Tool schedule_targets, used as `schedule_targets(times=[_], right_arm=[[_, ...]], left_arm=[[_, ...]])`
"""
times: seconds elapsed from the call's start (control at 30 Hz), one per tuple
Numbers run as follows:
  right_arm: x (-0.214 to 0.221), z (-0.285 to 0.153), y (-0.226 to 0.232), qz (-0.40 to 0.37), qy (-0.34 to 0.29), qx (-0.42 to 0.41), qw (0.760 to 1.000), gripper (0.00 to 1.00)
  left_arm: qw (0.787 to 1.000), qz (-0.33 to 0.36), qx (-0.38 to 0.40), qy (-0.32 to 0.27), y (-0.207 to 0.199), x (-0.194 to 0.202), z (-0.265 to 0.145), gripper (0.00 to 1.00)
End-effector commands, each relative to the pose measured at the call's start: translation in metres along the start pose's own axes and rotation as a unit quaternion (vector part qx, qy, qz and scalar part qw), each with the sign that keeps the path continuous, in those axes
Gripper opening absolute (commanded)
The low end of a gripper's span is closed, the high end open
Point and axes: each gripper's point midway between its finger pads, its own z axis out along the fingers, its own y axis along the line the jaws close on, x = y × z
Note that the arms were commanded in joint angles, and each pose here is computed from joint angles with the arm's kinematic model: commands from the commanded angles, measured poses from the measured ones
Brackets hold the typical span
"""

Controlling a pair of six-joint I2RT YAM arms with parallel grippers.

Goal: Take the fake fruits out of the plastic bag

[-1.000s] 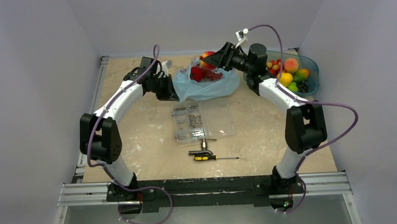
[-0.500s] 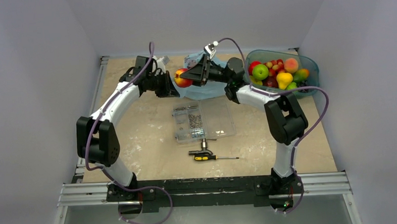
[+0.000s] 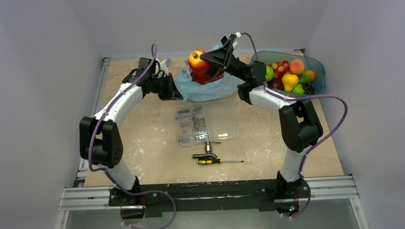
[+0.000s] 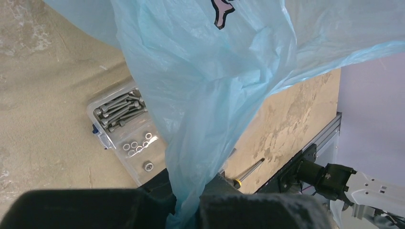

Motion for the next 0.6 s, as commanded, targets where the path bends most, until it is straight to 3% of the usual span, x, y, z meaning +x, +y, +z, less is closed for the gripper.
schedule_targets(times=[0.0, 0.13, 0.27, 0.43, 0.57], right_arm=[[0.010, -0.008, 0.035, 0.124, -0.027, -0.096, 0.987, 0.18], [0.029, -0.005, 0.006, 0.160, -0.031, -0.063, 0.985, 0.19], [0.049, -0.007, 0.004, 0.179, 0.007, -0.085, 0.980, 0.18], [0.032, -0.011, 0.005, 0.063, -0.003, -0.015, 0.998, 0.18], [0.016, -0.010, 0.026, 0.001, 0.010, 0.009, 1.000, 0.17]], left_arm=[[0.998, 0.017, 0.043, -0.034, -0.019, -0.015, -0.012, 0.00], [0.989, 0.025, 0.122, -0.080, -0.048, -0.029, -0.020, 0.00], [0.986, -0.007, 0.146, -0.077, -0.050, -0.040, -0.014, 0.00], [0.990, -0.059, 0.089, -0.094, -0.013, -0.055, -0.025, 0.00], [0.991, -0.045, 0.061, -0.113, -0.015, -0.077, -0.042, 0.00]])
